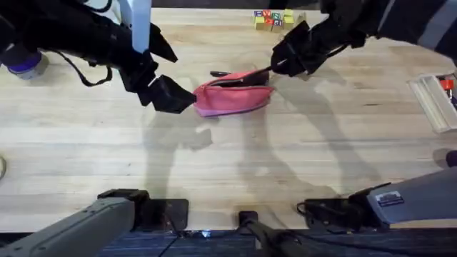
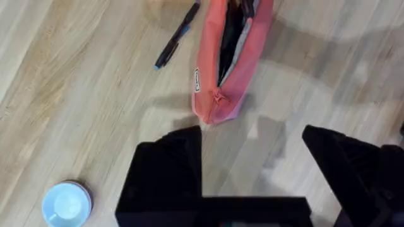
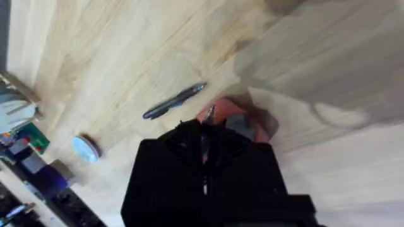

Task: Unzip the bag, pick up the pens from the table one at a time and place them inside, then zip the bag closed.

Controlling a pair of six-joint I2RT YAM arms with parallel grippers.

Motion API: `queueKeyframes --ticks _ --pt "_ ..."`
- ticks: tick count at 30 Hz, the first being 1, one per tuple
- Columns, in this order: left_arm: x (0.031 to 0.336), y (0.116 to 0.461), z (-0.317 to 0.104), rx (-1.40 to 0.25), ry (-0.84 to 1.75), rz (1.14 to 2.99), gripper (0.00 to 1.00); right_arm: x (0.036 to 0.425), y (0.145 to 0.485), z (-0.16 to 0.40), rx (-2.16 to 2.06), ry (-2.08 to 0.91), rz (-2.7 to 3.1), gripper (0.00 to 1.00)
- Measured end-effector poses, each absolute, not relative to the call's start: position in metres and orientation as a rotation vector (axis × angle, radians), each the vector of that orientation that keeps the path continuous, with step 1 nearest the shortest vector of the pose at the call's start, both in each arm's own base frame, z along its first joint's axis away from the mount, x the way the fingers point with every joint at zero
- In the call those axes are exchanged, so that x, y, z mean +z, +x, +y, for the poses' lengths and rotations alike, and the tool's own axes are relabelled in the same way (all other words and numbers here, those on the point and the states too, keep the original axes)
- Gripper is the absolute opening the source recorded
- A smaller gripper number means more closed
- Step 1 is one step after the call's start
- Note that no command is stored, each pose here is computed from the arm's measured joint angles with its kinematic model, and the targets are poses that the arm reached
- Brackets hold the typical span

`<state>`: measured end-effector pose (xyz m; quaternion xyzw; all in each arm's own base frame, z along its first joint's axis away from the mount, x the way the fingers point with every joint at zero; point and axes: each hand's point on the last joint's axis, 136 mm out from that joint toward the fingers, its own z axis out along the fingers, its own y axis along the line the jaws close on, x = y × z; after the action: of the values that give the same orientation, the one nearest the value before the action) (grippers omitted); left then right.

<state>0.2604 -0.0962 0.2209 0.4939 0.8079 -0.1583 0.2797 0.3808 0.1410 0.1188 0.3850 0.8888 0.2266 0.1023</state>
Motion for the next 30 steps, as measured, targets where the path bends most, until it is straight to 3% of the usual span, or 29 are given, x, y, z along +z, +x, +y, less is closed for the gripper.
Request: queueKeyframes --ticks 30 --pt "0.221 0.261 -0.096 -0.424 1.325 2.166 0.993 0.131 0.346 0.174 0.677 1.363 2.616 0.036"
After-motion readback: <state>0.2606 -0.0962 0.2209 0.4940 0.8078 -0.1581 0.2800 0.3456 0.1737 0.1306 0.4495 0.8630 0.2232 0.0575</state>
